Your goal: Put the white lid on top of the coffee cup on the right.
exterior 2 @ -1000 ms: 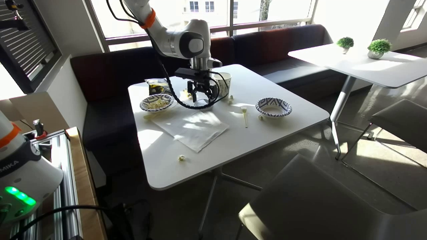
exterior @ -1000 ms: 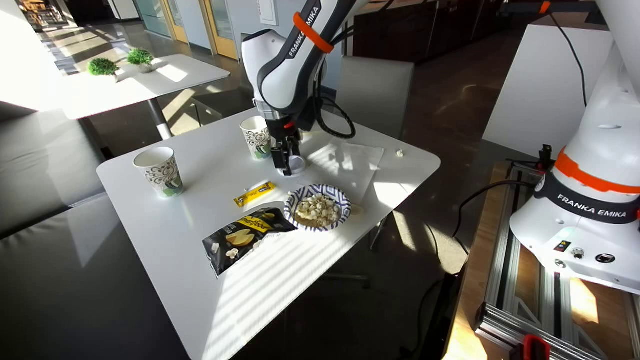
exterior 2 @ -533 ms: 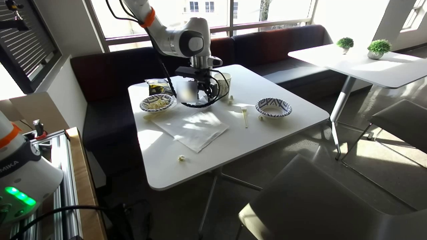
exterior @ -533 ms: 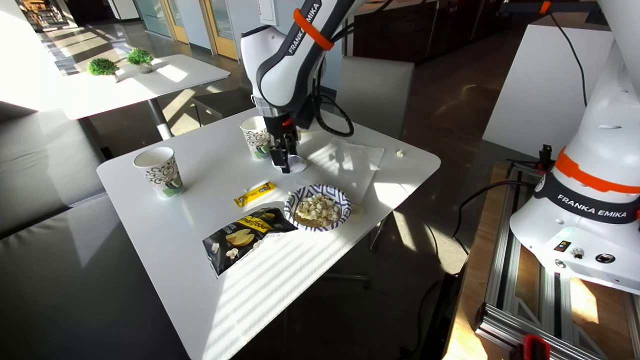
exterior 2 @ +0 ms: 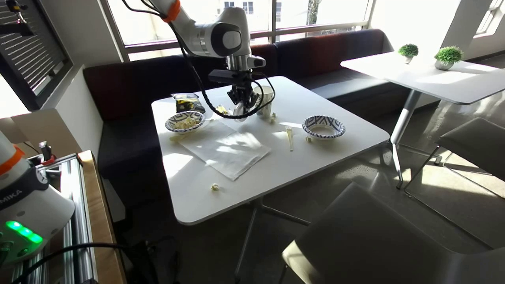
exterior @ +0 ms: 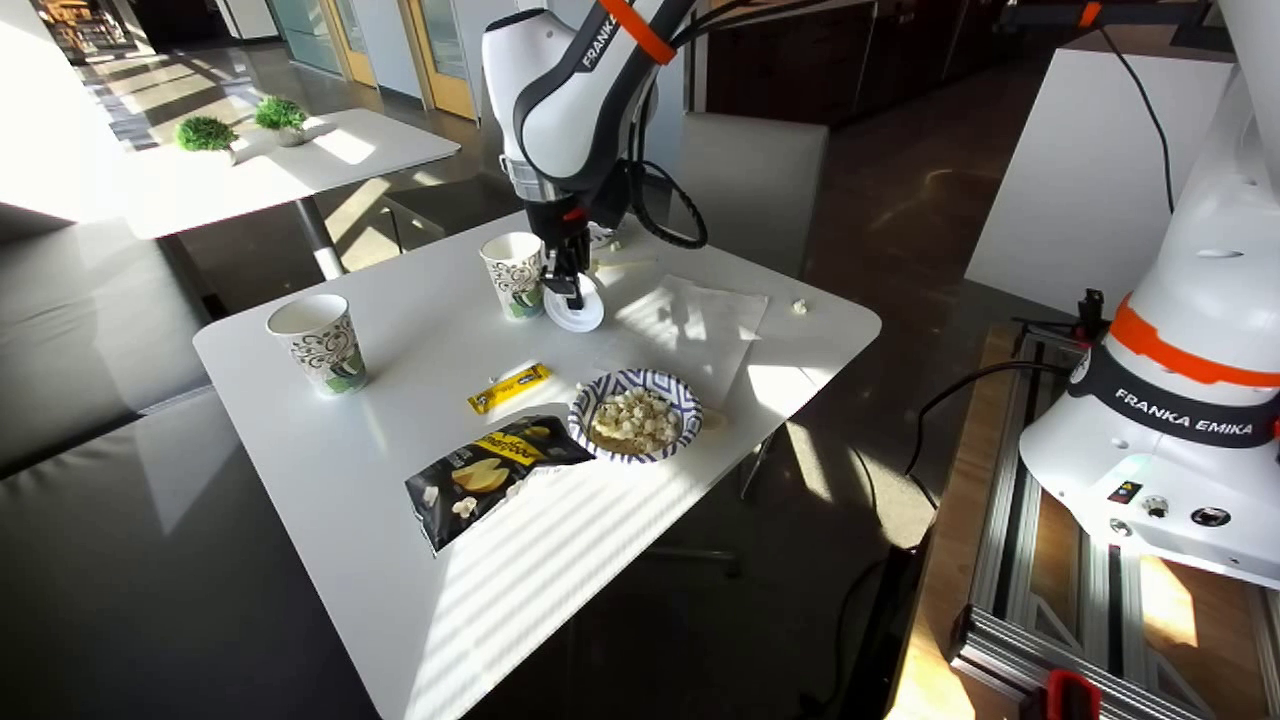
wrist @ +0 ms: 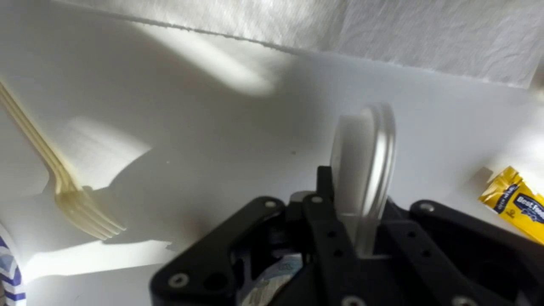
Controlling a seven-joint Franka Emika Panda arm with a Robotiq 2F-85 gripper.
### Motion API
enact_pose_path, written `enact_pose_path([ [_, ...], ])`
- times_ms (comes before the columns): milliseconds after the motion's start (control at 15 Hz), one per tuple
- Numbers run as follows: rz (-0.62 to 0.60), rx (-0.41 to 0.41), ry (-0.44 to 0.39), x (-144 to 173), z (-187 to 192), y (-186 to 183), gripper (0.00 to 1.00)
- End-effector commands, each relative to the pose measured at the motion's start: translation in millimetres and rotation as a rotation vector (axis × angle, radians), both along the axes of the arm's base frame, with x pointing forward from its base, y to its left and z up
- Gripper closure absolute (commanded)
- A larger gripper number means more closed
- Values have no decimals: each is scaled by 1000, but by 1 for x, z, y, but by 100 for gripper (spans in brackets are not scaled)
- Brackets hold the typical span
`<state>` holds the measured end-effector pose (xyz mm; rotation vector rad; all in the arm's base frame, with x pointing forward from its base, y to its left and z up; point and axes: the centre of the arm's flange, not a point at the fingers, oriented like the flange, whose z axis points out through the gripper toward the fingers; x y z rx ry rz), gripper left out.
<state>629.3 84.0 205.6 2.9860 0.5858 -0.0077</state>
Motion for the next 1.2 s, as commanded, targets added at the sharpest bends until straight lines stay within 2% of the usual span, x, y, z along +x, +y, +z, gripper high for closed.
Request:
enact_pose_path([
  [0, -8, -23, -10, -14, 11, -3, 89],
  [133, -7, -23, -13, -15, 14, -3, 87],
  [333, 15, -7, -7, -21, 22, 1, 91],
  [400, 20, -15, -5, -24, 27, 4, 86],
  [467, 32, -16, -6, -27, 32, 8, 93],
  [533, 29, -25, -15, -29, 37, 12, 92],
  [667, 44, -49, -26, -34, 47, 19, 100],
  [800, 43, -98, -42, -38, 61, 27, 99],
  [933, -35, -191, -48, -41, 75, 39, 96],
  [1133, -78, -302, -69, -47, 96, 61, 97],
])
